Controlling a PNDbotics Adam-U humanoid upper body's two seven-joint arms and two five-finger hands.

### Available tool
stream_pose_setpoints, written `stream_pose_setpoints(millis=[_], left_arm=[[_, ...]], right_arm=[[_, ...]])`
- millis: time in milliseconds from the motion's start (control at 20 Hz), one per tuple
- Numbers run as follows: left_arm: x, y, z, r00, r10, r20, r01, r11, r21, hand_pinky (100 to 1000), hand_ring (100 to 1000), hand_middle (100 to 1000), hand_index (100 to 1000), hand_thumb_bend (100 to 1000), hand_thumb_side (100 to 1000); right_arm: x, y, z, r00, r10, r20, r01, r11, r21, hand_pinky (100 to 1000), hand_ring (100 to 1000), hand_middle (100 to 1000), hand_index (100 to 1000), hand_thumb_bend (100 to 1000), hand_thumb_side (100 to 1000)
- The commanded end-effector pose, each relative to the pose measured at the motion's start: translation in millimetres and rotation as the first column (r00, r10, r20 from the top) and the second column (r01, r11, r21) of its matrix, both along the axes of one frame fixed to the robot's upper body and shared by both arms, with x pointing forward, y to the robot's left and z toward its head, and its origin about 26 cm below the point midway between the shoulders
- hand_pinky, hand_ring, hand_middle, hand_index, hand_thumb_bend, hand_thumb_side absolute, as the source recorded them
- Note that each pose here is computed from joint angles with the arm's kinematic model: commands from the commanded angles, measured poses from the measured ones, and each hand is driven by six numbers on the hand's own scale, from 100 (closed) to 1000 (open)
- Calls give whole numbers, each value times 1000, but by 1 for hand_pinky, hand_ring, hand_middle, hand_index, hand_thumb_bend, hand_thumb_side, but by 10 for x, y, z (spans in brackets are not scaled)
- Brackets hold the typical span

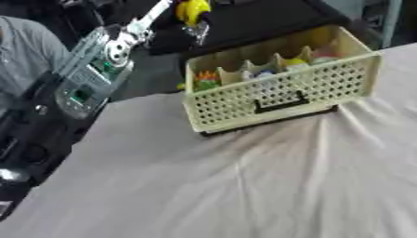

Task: Pick up objects from table and place into drawer.

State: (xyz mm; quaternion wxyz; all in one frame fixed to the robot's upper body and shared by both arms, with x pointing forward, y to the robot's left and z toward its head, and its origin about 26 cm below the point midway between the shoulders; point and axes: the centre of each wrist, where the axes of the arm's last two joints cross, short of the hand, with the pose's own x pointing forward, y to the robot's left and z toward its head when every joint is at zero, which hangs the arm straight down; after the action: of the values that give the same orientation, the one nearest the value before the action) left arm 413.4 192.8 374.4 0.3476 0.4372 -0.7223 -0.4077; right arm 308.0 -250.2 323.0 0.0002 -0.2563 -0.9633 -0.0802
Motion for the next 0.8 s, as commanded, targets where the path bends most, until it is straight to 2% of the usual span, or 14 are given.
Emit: stream_pose_setpoints(millis=[50, 150, 550, 700, 800], left_arm=[[-8, 52, 87, 1000, 1, 16, -1, 1000, 15, 239, 469, 454, 813, 100, 653], [-32, 18, 107, 999, -31, 7, 31, 999, 26, 263, 496, 481, 851, 100, 730], [-130, -26, 223, 995, -102, 20, 103, 995, -12, 260, 496, 480, 857, 100, 749], [-132, -41, 229, 993, -119, 15, 119, 993, -9, 289, 553, 543, 895, 100, 826], [-127, -39, 218, 992, -126, 11, 126, 992, -7, 294, 572, 570, 901, 100, 840]], right_arm=[[-46, 9, 77, 999, 6, 31, -6, 1000, 0, 564, 533, 596, 617, 100, 742], [-44, 12, 68, 1000, 5, 26, -5, 1000, 2, 564, 533, 598, 617, 100, 742], [-39, 20, 46, 1000, 1, 16, -1, 1000, 7, 564, 532, 599, 614, 100, 743], [-38, 29, 44, 1000, 5, 14, -5, 1000, 6, 563, 532, 598, 614, 100, 744], [-38, 34, 42, 1000, 7, 13, -7, 1000, 5, 563, 532, 598, 613, 100, 744]])
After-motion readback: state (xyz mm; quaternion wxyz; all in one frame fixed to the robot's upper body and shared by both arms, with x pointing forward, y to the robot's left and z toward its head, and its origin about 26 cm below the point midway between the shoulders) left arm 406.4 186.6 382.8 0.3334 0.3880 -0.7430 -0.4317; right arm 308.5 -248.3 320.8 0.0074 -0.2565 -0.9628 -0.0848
